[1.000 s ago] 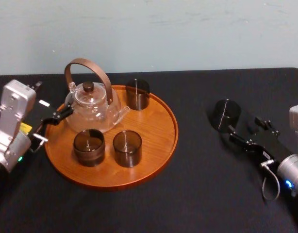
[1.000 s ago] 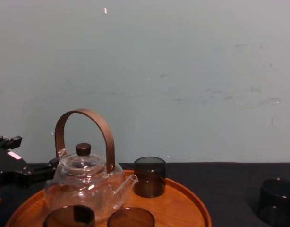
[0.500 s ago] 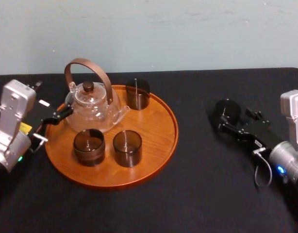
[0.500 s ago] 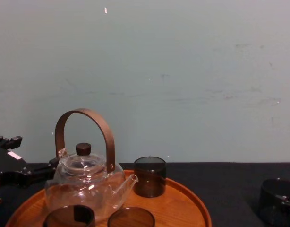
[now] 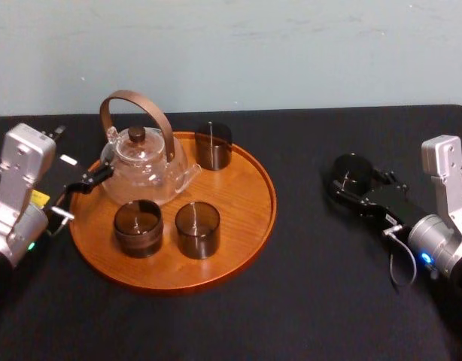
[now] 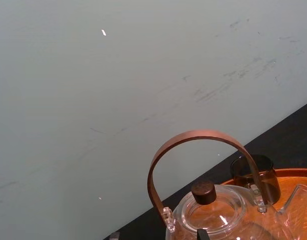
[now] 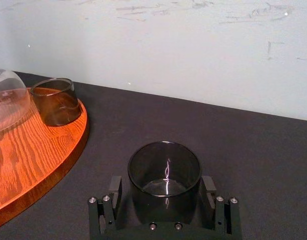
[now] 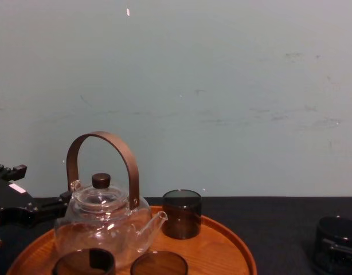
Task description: Pick up the glass from the table and place it on the tray.
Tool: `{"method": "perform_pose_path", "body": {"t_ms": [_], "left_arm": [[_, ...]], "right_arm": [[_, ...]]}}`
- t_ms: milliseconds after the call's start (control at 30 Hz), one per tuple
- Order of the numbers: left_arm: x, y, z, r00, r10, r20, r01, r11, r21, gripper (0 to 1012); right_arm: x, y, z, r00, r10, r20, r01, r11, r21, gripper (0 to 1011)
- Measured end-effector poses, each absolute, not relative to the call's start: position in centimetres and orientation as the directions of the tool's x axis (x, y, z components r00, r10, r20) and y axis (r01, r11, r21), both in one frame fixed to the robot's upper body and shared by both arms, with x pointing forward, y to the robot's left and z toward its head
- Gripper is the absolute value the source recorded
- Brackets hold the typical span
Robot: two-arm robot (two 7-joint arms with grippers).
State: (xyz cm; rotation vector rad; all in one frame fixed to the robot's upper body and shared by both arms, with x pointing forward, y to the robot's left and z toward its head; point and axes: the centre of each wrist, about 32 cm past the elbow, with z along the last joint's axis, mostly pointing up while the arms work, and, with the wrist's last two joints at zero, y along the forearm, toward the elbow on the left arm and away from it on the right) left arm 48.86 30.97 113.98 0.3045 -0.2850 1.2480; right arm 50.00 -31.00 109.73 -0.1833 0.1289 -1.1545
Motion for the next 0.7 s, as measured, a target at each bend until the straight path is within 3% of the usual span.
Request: {"method": "perform_pose_path", "body": {"t_ms": [700], "left_arm": [[48.9,31.0,114.0,0.292,0.88,0.374,-0.955,0.287,0.07,1001]], "right_arm": [[51.4,-30.8,109.7,0.395,-0.919,-0.007,0.895,0.386,-0.223,1002]]}}
